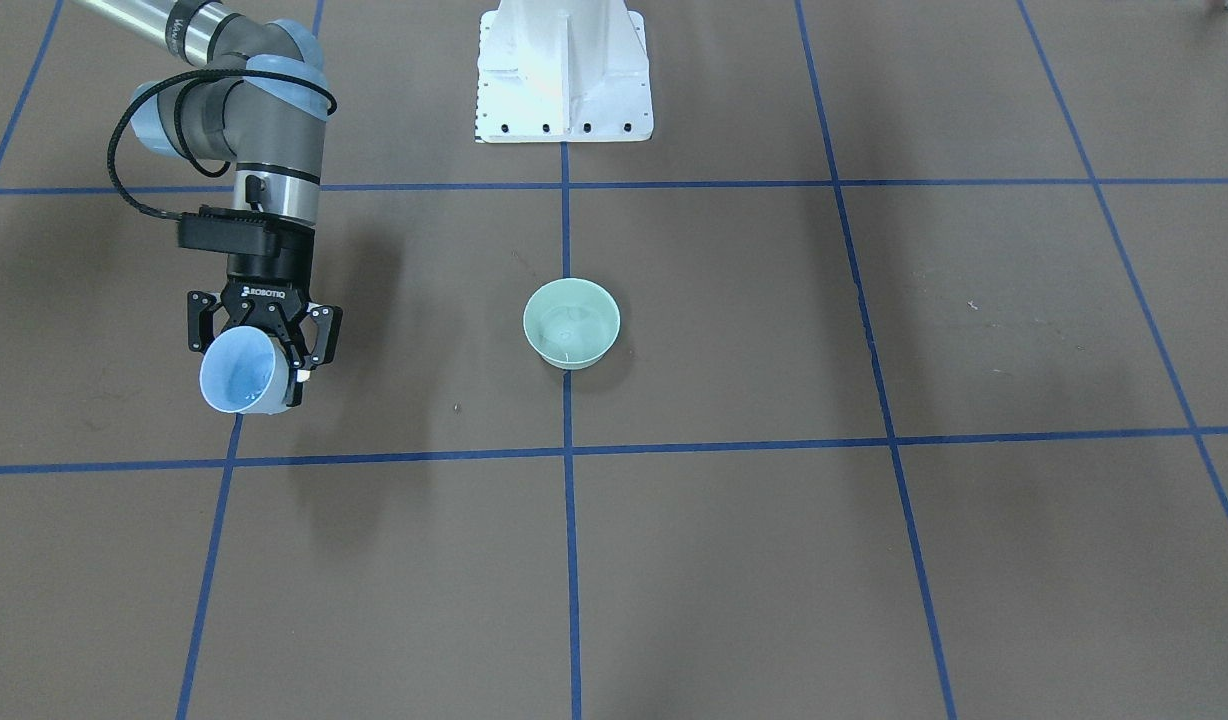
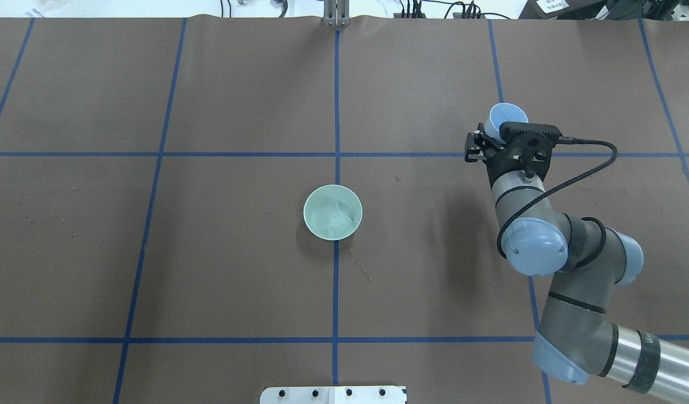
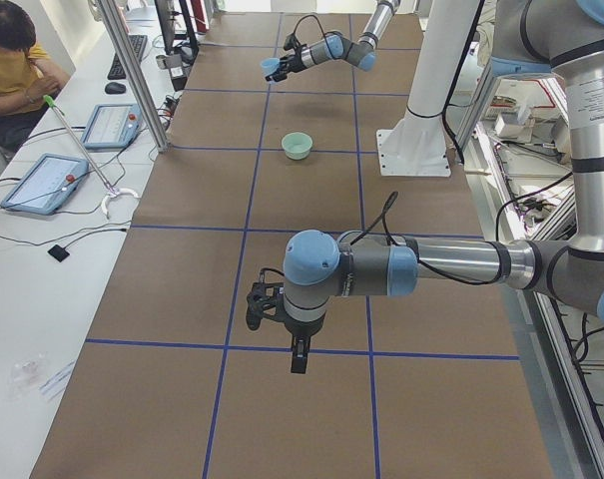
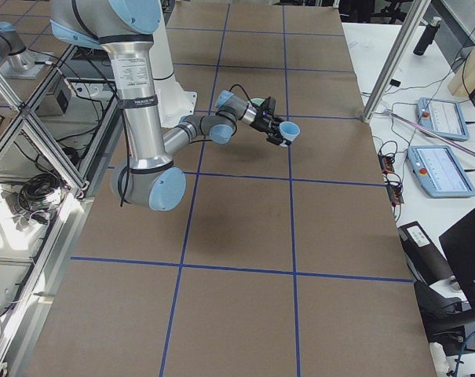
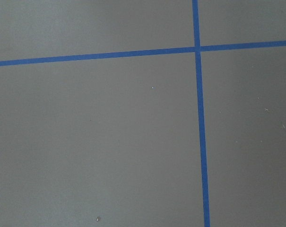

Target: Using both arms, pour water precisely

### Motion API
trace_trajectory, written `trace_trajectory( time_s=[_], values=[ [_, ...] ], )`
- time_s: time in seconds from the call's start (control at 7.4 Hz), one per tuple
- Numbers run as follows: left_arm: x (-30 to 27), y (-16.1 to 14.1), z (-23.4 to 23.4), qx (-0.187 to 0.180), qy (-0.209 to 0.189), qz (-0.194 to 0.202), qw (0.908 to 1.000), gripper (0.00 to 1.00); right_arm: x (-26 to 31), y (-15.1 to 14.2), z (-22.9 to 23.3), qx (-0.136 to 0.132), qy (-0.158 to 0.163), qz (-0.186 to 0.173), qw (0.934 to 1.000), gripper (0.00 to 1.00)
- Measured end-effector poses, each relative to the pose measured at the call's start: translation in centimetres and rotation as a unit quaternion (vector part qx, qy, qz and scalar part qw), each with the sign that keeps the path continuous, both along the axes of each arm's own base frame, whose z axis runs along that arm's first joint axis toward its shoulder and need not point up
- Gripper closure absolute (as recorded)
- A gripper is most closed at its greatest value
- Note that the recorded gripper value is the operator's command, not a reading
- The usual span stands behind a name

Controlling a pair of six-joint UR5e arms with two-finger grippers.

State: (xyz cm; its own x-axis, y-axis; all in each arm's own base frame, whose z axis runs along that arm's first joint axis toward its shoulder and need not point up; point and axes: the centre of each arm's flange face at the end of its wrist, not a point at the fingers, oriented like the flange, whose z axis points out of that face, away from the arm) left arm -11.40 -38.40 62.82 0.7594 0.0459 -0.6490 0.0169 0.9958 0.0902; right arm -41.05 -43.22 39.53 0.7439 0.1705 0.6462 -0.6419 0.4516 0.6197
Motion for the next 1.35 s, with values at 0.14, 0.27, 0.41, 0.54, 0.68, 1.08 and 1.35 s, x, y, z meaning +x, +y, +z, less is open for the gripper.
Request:
trace_trajectory(
  time_s=[0.14,0.27,0.41,0.54,0.68,1.08,1.35],
  values=[
    [0.0,-0.1,-0.1,0.001,0.000,0.000,1.0000,0.00,1.4,0.4,2.9,-0.014,0.003,0.017,0.9998,1.00],
    [0.0,-0.1,-0.1,0.001,0.000,0.001,1.0000,0.00,2.9,0.9,6.0,-0.025,0.013,0.034,0.9990,1.00],
    [0.0,-0.1,-0.1,0.001,0.000,0.001,1.0000,0.00,4.1,1.4,9.0,-0.035,0.025,0.050,0.9978,1.00],
    [0.0,-0.1,-0.1,0.002,-0.001,0.001,1.0000,0.00,4.9,1.5,12.0,-0.046,0.038,0.064,0.9961,0.91],
    [0.0,-0.1,-0.1,0.001,-0.001,0.001,1.0000,0.00,5.5,1.4,14.6,-0.056,0.047,0.079,0.9942,0.83],
    [0.0,-0.1,-0.1,0.001,0.000,0.001,1.0000,0.00,6.8,1.0,19.8,-0.079,0.058,0.112,0.9889,0.39],
    [0.0,-0.1,-0.1,0.002,0.000,0.001,1.0000,0.00,6.9,1.0,21.4,-0.082,0.058,0.125,0.9871,0.01]
  ],
)
